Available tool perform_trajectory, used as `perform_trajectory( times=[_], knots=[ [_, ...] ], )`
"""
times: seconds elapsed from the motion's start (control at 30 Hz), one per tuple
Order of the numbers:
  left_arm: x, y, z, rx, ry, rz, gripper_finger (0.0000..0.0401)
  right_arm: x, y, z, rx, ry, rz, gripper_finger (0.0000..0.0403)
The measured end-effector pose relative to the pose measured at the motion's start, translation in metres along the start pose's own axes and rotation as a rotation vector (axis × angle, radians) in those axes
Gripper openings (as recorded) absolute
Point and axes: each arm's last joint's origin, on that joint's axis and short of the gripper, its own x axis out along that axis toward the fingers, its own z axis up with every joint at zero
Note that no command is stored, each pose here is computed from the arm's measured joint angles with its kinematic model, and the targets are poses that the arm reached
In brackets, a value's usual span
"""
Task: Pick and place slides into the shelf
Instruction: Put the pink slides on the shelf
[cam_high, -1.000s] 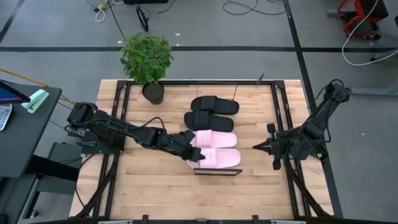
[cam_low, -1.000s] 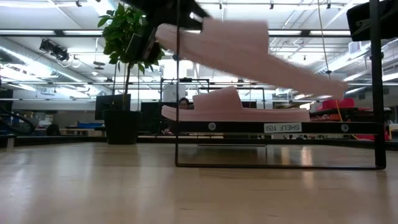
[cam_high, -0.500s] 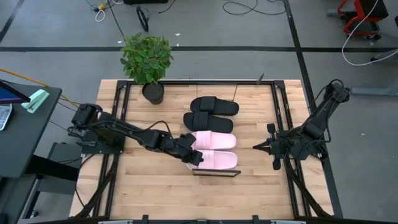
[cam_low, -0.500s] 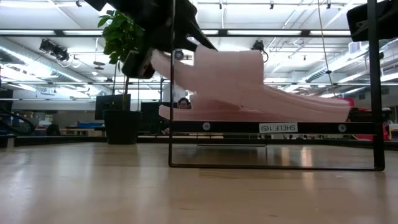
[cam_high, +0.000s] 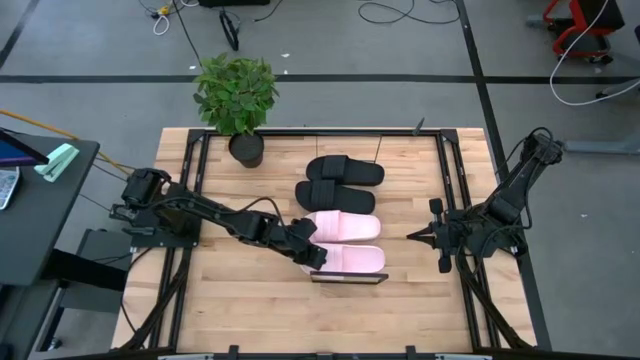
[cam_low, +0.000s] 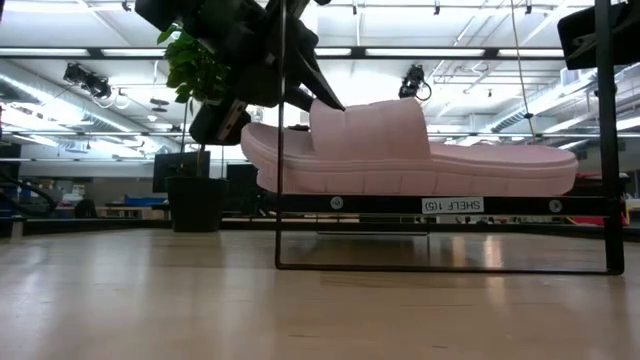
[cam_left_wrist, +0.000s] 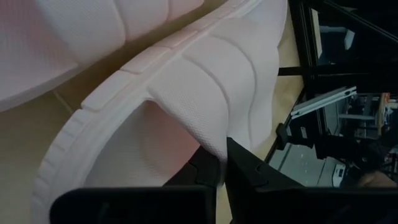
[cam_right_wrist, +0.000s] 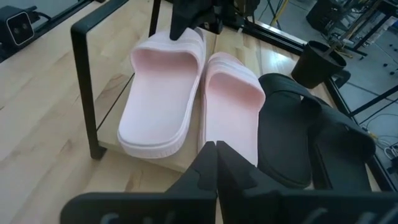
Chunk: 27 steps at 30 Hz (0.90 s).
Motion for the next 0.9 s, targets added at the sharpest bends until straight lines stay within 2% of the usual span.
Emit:
perform_trajectory(
  times=[0.27,0.5,0.9],
  knots=[
    [-0.0003,0.0079,0.0052,-0.008,-0.025,0.077,0.0024,0.0,0.0001,0.0,0.008,0.0,0.002,0.0],
    [-0.0002,0.009,0.0091,0.025,-0.033,0.081,0.0045,0.0,0.0002,-0.0001,0.016,0.001,0.006,0.0],
    [-0.0002,0.0093,0.0079,0.058,-0.038,0.086,0.0129,0.0,0.0009,-0.0002,0.033,0.005,0.03,0.0003]
  ],
)
